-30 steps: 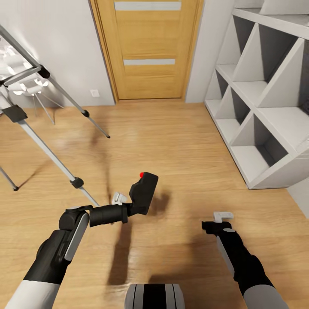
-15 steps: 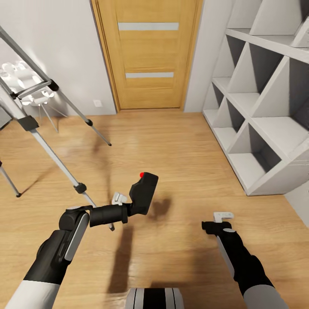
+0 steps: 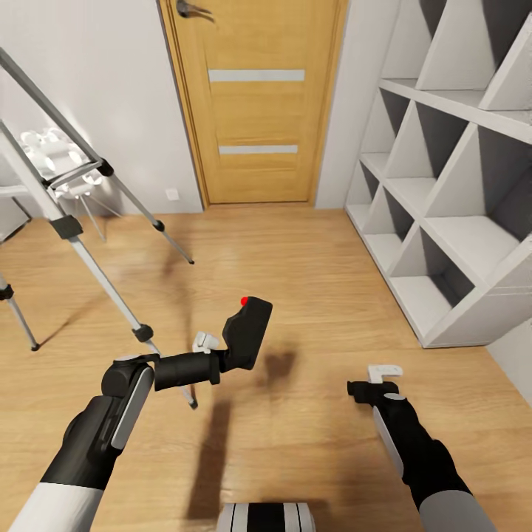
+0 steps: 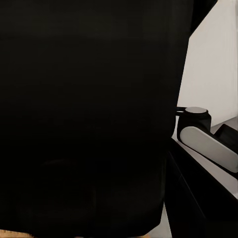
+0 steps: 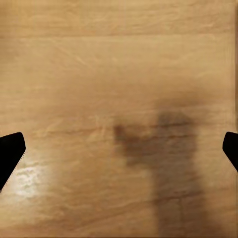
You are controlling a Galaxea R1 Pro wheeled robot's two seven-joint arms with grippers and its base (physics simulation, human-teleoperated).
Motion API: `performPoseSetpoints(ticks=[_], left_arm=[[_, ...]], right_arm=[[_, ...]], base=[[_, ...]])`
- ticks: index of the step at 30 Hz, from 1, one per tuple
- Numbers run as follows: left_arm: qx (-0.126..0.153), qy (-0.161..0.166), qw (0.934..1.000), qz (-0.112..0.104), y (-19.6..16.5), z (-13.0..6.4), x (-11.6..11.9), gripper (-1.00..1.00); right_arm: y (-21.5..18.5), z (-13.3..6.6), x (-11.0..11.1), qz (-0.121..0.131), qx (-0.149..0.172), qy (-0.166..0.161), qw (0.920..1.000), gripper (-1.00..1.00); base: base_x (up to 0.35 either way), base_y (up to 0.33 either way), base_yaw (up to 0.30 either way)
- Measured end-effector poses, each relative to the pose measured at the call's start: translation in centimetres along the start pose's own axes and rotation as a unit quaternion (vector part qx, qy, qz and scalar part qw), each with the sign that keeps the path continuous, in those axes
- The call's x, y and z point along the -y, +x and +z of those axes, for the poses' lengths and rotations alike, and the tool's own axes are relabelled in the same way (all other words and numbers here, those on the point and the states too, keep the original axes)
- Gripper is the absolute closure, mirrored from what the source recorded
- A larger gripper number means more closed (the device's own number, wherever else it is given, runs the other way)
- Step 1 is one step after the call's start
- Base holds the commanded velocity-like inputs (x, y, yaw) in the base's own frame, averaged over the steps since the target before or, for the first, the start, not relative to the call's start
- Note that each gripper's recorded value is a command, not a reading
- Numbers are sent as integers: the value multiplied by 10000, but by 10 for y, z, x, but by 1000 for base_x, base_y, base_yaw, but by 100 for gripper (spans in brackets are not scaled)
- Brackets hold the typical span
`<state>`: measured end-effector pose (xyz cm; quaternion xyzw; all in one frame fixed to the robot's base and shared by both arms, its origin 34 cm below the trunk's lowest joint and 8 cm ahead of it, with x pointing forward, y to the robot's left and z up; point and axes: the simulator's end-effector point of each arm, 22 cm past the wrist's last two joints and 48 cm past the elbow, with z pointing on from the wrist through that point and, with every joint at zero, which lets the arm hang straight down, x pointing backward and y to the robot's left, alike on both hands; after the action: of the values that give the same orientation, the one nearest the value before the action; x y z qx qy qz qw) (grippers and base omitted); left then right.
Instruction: Attach the digital camera to the camera tripod in the bedroom.
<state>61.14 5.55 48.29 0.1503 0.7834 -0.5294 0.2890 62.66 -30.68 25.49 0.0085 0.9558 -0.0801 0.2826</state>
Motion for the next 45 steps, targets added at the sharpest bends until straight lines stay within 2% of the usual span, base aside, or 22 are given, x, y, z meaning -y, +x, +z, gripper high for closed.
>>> performPoseSetpoints(ticks=[45], left_arm=[[349, 5, 9958, 846, -57, -28, 77, 100]], right_arm=[[-89, -71, 15, 149, 912, 47, 9957, -100]], base=[[0, 0, 0]])
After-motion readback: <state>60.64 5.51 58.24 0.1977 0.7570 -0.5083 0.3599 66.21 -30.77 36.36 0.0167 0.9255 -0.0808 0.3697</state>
